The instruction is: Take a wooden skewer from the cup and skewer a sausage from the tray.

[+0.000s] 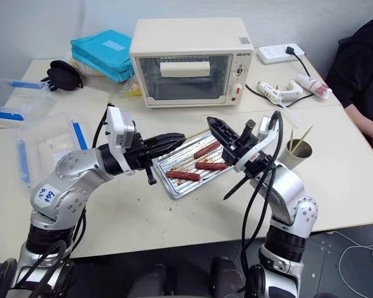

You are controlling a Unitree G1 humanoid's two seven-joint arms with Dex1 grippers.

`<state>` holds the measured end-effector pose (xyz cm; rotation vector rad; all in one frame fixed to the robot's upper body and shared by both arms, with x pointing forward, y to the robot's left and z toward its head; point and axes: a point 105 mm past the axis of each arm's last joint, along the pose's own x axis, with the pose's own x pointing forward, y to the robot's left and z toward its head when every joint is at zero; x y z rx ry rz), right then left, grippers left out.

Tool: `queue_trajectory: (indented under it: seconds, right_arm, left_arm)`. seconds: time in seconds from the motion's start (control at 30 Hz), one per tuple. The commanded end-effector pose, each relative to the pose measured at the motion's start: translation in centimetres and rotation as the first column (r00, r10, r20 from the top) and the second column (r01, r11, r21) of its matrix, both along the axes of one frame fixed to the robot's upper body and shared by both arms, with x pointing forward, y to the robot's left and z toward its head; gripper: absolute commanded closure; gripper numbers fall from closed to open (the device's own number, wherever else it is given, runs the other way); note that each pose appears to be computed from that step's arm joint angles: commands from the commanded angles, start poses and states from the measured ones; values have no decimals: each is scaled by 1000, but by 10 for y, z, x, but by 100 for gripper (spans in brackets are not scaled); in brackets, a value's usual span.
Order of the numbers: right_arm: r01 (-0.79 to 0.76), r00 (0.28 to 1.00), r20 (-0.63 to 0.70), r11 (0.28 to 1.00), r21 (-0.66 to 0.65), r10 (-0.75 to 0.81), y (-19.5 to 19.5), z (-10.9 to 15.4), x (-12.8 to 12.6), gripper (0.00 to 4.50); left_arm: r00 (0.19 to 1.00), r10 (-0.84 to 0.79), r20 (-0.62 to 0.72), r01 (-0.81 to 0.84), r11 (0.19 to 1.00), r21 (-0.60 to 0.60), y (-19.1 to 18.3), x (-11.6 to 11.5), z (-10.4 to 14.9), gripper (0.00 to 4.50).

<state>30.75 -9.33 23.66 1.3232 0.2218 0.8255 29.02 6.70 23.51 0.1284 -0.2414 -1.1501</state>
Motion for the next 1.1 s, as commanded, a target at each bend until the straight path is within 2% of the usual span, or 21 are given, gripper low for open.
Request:
queue_trajectory:
  seconds: [0.03, 0.1, 0.13, 0.23, 0.33, 0.43, 0.5, 0.53, 0.6, 0.67, 0.73, 0.8, 0.87, 1.0, 1.1]
  right_arm:
    - [-29, 994, 105, 999, 22, 26, 2, 21, -10, 450]
    - [-33, 993, 112, 999, -8, 34, 2, 19, -11, 450]
    - [-33, 994, 104, 999, -28, 36, 2, 15, -12, 424]
    - [-35, 995, 92, 999, -40, 38, 1, 10, -12, 339]
    - [-28, 995, 89, 996, -80, 35, -2, 8, -11, 235]
    - [-38, 994, 99, 986, -160, 54, -6, 3, -12, 137]
    - [-57, 991, 101, 959, -278, 88, -9, -4, -15, 72]
    - [-70, 989, 99, 937, -341, 110, -10, -8, -17, 72]
    - [-50, 976, 150, 830, -556, 160, -13, -20, -21, 72]
    - [21, 945, 229, 654, -756, 235, -16, -31, -23, 72]
    - [93, 898, 298, 522, -848, 323, -17, -37, -24, 72]
    - [170, 826, 362, 422, -891, 432, -14, -40, -25, 72]
    - [237, 747, 410, 367, -900, 524, -8, -42, -23, 72]
    - [330, 606, 460, 321, -888, 649, 5, -46, -19, 72]
    - [344, 557, 455, 306, -888, 695, 24, -56, -7, 72]
  left_arm:
    - [999, -8, 37, 7, 1000, 14, -3, -4, 5, 447]
    - [999, 5, 44, -6, 1000, 28, -1, -3, 4, 447]
    - [999, 13, 45, -14, 1000, 27, 1, -2, 4, 450]
    - [998, 39, 47, -40, 999, 21, 7, 0, 5, 450]
    - [996, 74, 54, -75, 997, 18, 16, 2, 6, 450]
    - [992, 111, 61, -112, 994, 10, 25, 3, 10, 450]
    - [988, 136, 72, -138, 990, 13, 33, 3, 13, 450]
    - [986, 150, 77, -151, 988, 16, 37, 2, 15, 450]
    - [979, 187, 84, -190, 982, 25, 52, -1, 20, 450]
    - [972, 223, 77, -227, 973, 42, 71, -9, 24, 450]
    - [971, 233, 57, -236, 970, 62, 81, -17, 25, 450]
    - [974, 224, 26, -226, 969, 97, 89, -29, 22, 450]
    - [975, 219, -26, -212, 965, 155, 102, -45, 17, 450]
    - [969, 220, -111, -189, 953, 236, 116, -71, 7, 450]
    - [959, 230, -167, -176, 941, 288, 124, -90, -1, 450]
